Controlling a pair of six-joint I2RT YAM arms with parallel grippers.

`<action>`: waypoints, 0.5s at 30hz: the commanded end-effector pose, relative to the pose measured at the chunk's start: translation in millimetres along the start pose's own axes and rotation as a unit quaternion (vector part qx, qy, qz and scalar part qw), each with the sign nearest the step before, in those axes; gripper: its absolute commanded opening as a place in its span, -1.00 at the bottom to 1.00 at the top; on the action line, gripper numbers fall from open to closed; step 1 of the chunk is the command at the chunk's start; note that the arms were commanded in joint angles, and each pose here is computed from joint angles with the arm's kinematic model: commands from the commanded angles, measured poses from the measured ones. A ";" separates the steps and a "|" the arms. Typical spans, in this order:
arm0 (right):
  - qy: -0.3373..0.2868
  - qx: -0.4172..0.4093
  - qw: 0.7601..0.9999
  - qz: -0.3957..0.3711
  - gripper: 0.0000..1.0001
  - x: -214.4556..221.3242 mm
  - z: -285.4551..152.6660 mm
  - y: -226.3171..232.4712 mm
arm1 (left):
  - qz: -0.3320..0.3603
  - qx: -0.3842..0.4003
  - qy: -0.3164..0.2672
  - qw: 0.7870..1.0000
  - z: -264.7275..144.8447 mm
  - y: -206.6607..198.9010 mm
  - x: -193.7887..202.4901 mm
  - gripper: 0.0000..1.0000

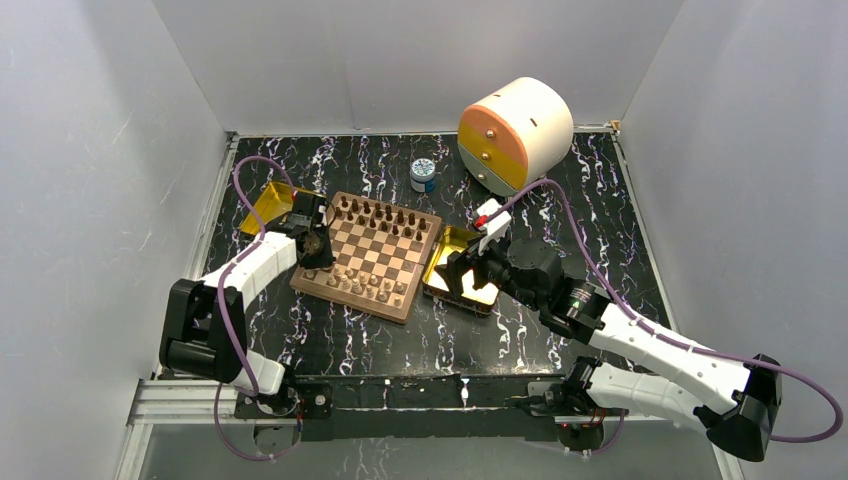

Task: Set up the chess pieces on the board
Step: Place the chess piece on the chessboard.

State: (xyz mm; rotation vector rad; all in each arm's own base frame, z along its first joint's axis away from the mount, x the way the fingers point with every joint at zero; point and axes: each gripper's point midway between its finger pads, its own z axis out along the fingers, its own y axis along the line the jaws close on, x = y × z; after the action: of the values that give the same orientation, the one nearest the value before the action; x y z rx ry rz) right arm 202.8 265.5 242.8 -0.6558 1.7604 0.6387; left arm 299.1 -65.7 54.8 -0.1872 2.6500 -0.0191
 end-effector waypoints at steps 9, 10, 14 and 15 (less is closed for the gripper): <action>-0.039 -0.003 0.999 0.003 0.97 -25.3 -0.9 2.6 | 0.014 -0.020 0.011 1.000 8.6 7.1 11.1 -0.74; -0.039 -0.003 0.999 0.003 0.97 -25.3 -0.9 2.3 | 0.015 -0.020 0.010 1.000 8.7 7.4 10.8 -0.73; -0.040 -0.003 0.999 0.003 0.97 -25.6 -1.1 2.4 | 0.020 -0.022 0.009 1.000 8.4 7.7 10.8 -0.70; -0.040 -0.003 0.999 0.003 0.97 -25.6 -1.0 2.5 | 0.020 -0.021 0.009 1.000 7.9 7.4 10.7 -0.70</action>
State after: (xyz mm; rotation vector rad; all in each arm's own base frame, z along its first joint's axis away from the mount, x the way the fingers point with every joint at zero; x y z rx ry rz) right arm 202.8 265.5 242.9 -0.6560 1.7599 0.6386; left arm 303.0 -65.1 51.3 -0.1704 2.6351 -0.0031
